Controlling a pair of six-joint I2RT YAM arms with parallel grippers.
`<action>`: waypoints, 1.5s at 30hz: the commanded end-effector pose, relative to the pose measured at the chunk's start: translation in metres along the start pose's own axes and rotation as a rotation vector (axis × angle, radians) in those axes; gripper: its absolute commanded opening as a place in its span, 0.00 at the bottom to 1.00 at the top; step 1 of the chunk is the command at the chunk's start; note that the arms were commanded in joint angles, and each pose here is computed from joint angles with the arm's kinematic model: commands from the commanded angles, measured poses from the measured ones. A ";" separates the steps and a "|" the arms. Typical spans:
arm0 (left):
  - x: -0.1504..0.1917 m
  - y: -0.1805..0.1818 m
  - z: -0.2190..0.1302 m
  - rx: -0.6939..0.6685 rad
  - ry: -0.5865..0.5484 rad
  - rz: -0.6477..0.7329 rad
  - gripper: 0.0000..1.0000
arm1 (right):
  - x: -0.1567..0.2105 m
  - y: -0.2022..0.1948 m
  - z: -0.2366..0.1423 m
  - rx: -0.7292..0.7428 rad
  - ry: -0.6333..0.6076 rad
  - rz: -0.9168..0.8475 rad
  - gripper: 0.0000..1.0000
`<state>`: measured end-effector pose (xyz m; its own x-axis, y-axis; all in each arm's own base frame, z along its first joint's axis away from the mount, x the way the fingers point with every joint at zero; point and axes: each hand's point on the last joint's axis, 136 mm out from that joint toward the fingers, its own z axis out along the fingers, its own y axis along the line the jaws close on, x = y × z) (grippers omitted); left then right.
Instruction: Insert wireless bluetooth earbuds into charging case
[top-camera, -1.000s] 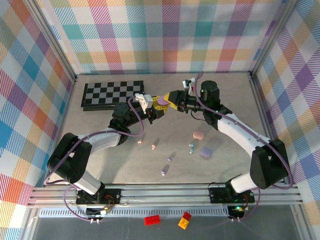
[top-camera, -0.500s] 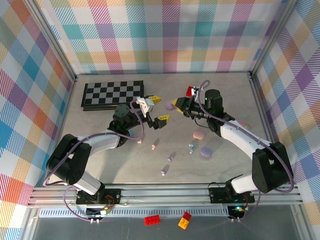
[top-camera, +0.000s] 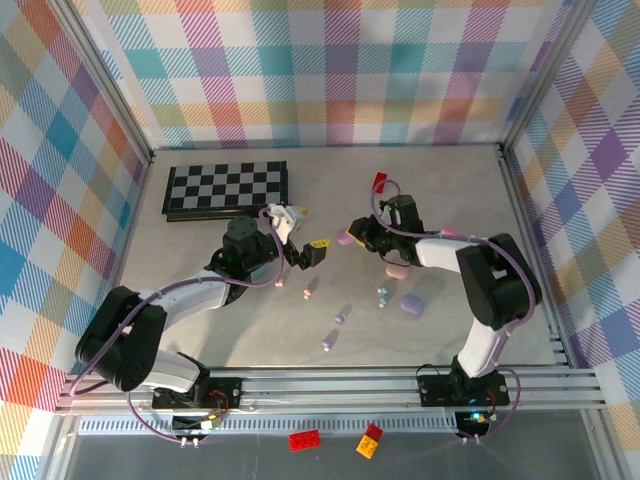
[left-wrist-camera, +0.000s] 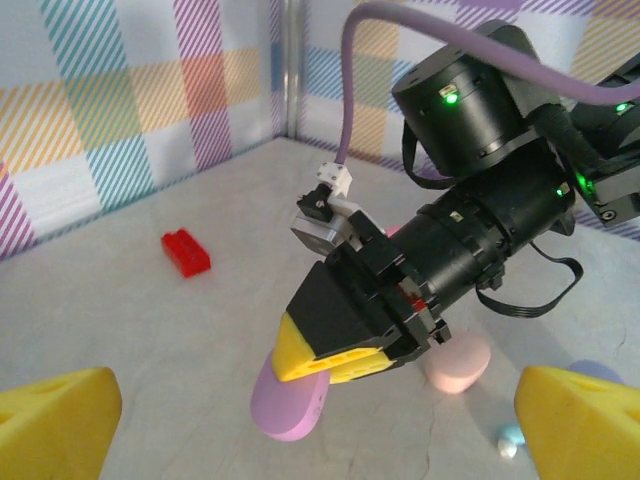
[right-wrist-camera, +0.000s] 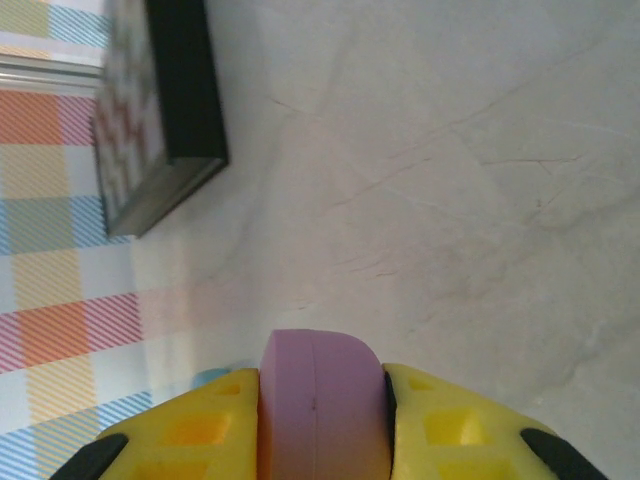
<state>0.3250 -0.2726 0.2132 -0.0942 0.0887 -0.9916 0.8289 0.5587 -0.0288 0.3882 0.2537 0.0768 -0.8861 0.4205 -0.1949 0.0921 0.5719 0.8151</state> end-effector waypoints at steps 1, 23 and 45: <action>0.010 0.005 -0.012 -0.065 0.041 0.009 1.00 | -0.012 0.017 0.015 -0.032 -0.028 -0.089 0.21; 0.058 0.095 -0.064 -0.338 0.477 -0.033 1.00 | -0.022 0.033 -0.050 0.171 -0.070 -0.393 0.77; 0.168 0.105 -0.116 -0.390 1.222 -0.019 0.92 | -0.011 0.066 -0.049 0.120 0.047 -0.466 0.78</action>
<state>0.3423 -0.1021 0.0527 -0.7252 0.6325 -0.2722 0.5939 0.7746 0.2175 0.3823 0.2434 0.1545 -0.8598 0.0874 -0.5031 -0.2488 0.7887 0.5622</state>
